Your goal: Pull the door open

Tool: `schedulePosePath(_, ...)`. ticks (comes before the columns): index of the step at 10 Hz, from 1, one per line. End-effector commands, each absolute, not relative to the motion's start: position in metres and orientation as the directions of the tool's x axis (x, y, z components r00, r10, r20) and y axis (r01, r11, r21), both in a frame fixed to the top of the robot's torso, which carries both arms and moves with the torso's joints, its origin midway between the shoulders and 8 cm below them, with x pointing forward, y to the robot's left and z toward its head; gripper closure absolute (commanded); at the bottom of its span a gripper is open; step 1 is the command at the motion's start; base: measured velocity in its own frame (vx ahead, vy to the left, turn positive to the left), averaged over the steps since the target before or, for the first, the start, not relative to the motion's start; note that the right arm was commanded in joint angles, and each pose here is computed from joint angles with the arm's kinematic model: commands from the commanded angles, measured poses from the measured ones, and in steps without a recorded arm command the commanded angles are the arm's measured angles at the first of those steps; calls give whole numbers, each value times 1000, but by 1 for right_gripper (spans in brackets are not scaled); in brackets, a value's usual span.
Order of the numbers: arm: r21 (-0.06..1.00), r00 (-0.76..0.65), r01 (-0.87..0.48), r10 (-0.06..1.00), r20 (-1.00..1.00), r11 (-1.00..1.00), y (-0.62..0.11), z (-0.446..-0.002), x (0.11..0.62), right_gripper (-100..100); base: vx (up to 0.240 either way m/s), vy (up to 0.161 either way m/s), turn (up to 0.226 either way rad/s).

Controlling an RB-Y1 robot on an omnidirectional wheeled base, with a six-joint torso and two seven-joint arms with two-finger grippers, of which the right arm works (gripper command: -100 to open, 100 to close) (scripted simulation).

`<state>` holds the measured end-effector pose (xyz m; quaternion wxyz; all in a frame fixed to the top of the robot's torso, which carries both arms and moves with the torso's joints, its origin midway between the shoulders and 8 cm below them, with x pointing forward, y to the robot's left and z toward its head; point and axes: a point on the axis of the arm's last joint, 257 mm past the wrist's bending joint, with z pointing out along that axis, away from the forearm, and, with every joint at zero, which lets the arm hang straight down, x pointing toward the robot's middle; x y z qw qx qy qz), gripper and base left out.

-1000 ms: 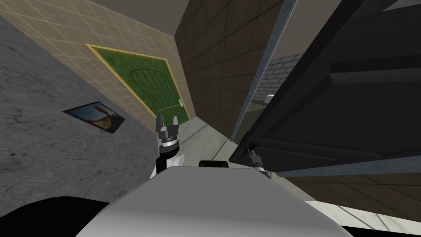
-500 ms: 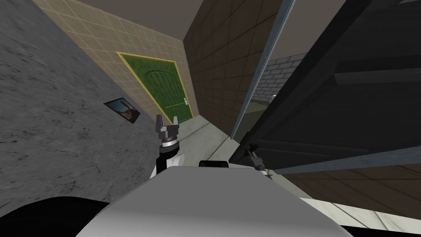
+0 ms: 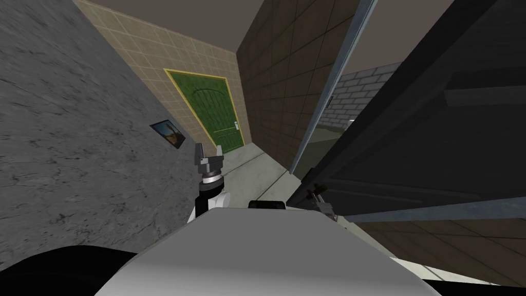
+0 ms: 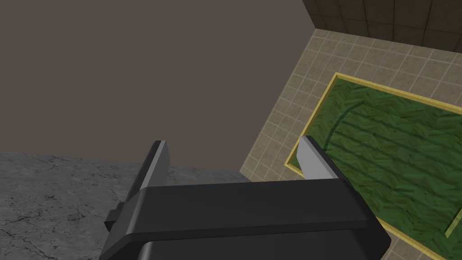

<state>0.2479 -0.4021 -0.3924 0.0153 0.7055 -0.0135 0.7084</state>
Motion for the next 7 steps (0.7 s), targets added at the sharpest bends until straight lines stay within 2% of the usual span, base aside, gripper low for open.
schedulePosePath(1, 3, 1, -37, 3, 1000, -999, -403, -396, 231, 100, -65, -43, 109)
schedulePosePath(7, 1, 1, -23, 1, 1000, -1000, -401, -393, 179, 100, -92, -36, 126)
